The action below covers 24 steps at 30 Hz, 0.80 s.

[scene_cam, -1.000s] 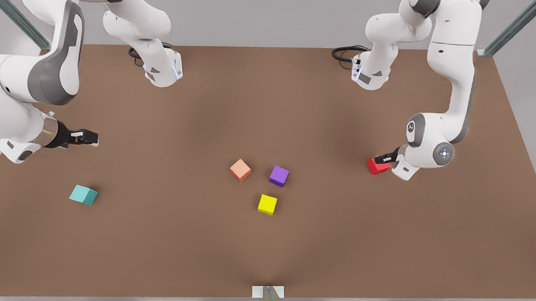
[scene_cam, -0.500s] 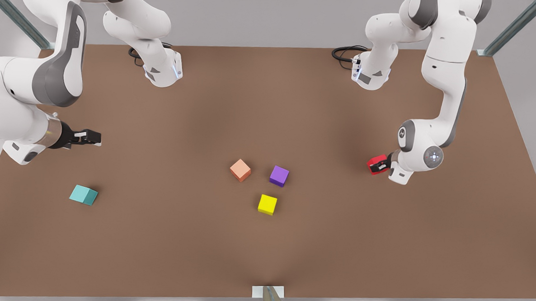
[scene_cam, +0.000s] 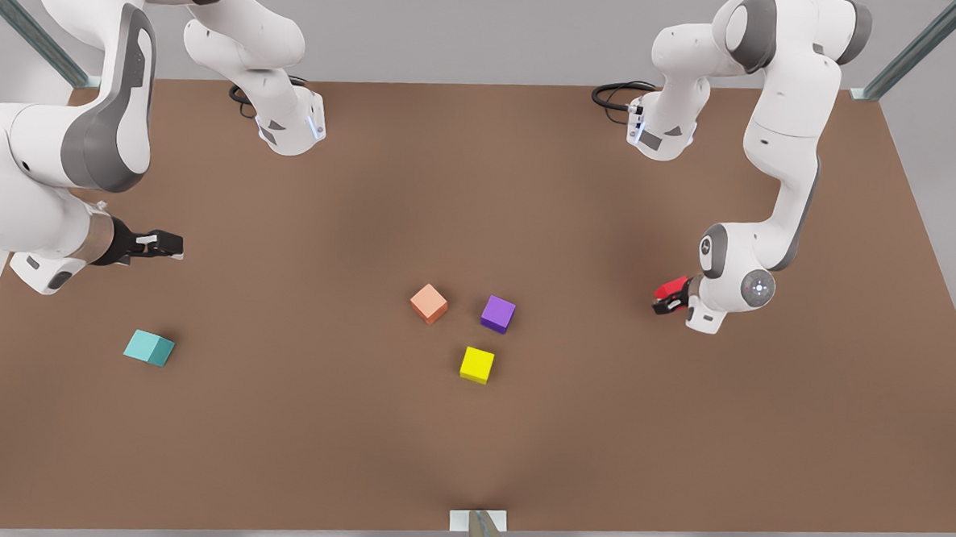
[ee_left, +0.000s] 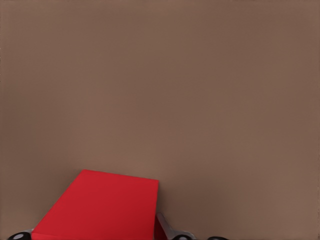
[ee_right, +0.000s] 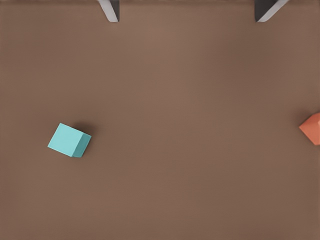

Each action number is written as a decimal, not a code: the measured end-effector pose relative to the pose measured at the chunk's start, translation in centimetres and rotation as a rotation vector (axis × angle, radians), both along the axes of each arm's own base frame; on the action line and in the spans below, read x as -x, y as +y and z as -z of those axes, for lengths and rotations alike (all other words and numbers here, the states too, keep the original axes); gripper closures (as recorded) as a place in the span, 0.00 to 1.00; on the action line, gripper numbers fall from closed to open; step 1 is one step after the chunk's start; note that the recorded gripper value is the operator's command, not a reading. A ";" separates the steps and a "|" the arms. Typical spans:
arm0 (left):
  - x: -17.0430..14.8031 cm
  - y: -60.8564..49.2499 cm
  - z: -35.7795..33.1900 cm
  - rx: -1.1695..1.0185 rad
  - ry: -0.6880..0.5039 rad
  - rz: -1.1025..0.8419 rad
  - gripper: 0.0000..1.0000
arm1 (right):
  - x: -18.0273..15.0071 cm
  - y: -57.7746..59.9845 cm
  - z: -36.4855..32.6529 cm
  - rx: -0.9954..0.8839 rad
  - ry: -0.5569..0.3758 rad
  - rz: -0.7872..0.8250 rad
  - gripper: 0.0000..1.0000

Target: Pick up red wooden cube and pass to hand red wooden cube and place in blue wooden cube

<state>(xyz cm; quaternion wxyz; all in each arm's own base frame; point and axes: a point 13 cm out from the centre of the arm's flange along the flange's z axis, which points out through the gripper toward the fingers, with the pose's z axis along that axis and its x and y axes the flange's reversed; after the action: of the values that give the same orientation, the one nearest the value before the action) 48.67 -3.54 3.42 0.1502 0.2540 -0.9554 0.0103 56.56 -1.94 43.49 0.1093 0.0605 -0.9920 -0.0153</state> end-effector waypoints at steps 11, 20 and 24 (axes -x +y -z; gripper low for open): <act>-16.8 -24.0 -19.4 0.388 -0.162 0.138 0.38 | -10.7 18.5 14.0 -0.708 -0.022 -0.259 0.00; -11.8 -44.8 -27.2 0.932 -0.013 0.152 0.38 | -14.5 32.8 13.6 -1.318 -0.426 -0.476 0.00; -11.7 -49.7 -27.8 1.072 -0.054 0.108 0.43 | -13.8 35.7 12.8 -1.429 -0.573 -0.611 0.00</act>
<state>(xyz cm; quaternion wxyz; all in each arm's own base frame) 60.35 -53.23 31.20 0.2343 0.0920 -0.8316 0.4951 70.33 33.75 30.73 -0.2133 0.3840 -0.6723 -0.5958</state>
